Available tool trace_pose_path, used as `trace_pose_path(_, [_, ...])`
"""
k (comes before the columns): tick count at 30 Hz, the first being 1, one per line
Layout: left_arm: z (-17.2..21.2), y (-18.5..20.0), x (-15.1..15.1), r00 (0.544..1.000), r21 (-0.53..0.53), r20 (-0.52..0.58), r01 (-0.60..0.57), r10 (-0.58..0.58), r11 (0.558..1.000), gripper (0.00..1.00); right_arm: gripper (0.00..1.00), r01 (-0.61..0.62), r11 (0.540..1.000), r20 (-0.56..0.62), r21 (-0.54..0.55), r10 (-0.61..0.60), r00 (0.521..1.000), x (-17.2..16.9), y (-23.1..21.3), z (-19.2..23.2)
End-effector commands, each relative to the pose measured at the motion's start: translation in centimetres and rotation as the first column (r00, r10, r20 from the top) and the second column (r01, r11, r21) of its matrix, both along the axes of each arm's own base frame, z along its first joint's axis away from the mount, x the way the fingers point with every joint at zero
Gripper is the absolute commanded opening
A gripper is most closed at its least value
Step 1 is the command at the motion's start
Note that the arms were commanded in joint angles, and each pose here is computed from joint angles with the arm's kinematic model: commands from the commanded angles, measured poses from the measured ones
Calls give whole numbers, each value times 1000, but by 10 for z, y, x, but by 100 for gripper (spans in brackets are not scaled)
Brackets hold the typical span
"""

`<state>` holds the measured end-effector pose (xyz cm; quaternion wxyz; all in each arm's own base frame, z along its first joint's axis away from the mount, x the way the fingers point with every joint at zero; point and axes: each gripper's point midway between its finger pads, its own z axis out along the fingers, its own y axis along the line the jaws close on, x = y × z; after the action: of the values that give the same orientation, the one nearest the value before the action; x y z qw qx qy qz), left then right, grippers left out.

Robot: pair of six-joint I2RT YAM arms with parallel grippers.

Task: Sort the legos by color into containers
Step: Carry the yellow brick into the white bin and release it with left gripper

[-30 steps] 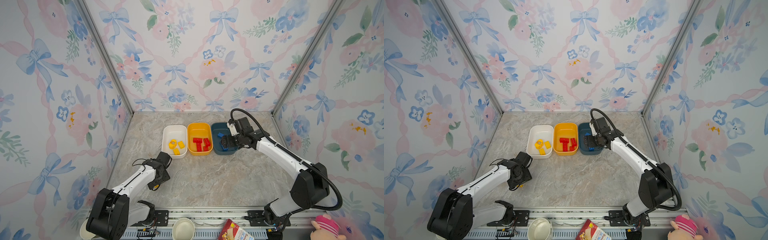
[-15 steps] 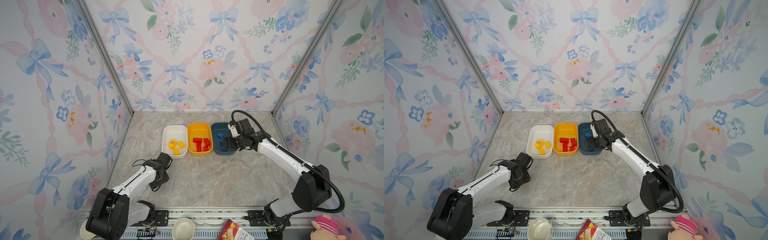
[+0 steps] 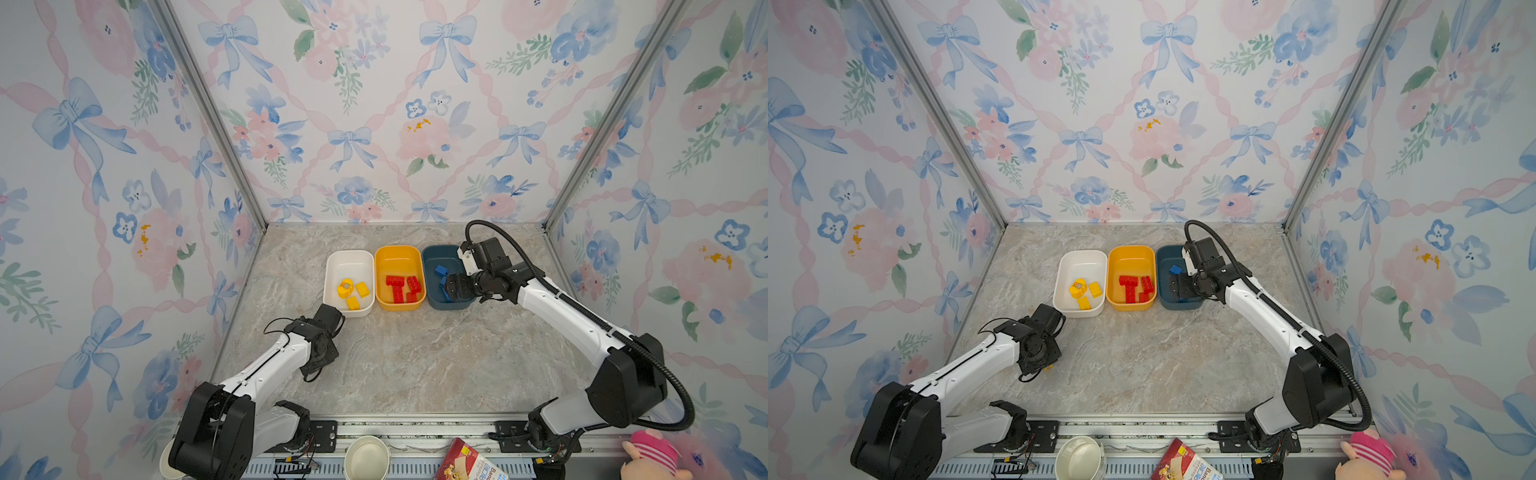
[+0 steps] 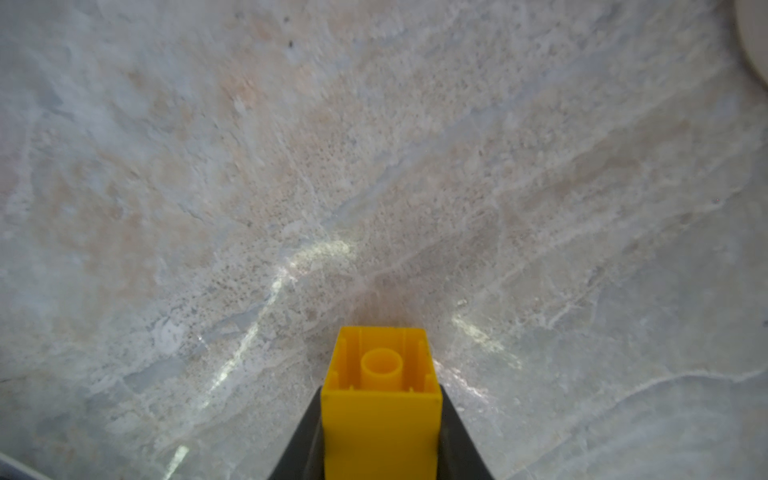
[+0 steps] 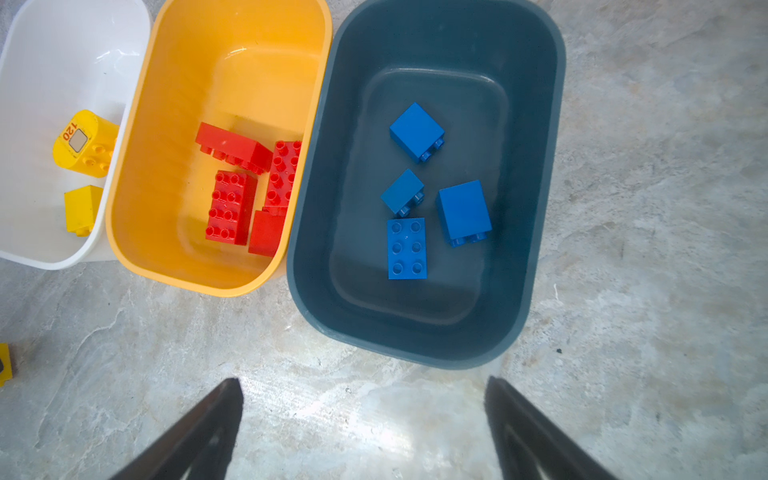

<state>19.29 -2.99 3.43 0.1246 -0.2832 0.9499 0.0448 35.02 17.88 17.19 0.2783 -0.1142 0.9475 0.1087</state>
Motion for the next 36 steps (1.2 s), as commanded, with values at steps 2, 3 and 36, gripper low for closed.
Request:
trace_pose_path(2, [22, -1, 19, 996, 15, 83, 17, -18, 1000, 25, 94, 1, 1000, -20, 8, -1, 1000, -12, 2, 0])
trace_pose_path(3, [26, -1, 21, 995, 15, 95, 20, -21, 1000, 25, 94, 0, 1000, -21, 8, 0, 1000, -13, 2, 0])
trace_pose_path(36, [123, -72, 196, 871, 76, 412, 261, -268, 962, 24, 98, 27, 999, -60, 31, -26, 998, -31, 4, -10])
